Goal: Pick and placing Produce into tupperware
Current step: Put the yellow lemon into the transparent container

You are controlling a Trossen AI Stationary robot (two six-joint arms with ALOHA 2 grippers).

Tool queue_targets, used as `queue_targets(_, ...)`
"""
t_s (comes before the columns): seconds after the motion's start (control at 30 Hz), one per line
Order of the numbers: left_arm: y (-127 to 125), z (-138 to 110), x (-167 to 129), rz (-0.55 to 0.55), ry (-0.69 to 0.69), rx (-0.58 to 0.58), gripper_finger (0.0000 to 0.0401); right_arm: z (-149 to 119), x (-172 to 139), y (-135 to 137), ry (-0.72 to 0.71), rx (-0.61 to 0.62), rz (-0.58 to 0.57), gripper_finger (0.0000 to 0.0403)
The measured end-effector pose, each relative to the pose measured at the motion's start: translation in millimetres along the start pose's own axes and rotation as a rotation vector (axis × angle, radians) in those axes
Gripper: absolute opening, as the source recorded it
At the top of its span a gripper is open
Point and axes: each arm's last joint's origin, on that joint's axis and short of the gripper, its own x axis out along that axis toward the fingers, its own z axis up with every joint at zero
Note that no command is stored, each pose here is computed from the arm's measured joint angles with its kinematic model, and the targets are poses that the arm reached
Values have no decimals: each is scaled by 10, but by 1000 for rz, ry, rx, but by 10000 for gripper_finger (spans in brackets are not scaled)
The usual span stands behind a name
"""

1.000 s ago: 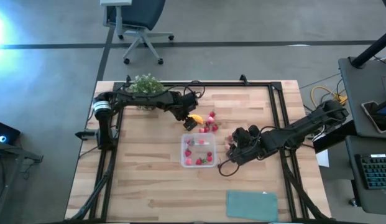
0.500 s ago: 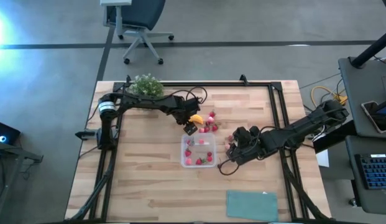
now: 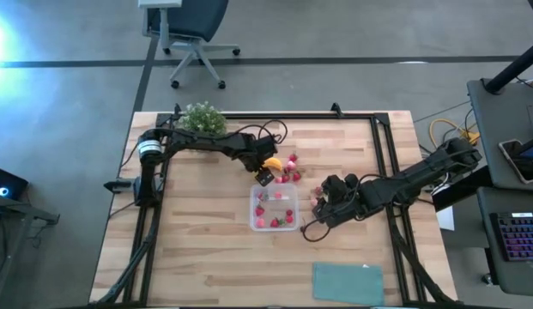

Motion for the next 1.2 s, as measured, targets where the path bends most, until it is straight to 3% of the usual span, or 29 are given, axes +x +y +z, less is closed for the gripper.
queue_targets(0.47, 27, -93, 71, 17, 31, 71, 236, -1, 0, -2, 0, -28, -3, 224)
queue_targets(0.73, 25, -80, 67, 23, 19, 78, 180, -1, 0, -3, 0, -28, -3, 224)
queue_targets(0.87, 21, -68, 55, 22, 16, 78, 186, -1, 0, -3, 0, -28, -3, 224)
queue_targets(1.0, -2, -19, -102, 10, -27, 79, 198, 0, 0, -2, -1, -27, -3, 224)
queue_targets(1.2, -63, -27, -583, -36, -130, 91, 186, -1, 0, -3, 0, -27, -3, 224)
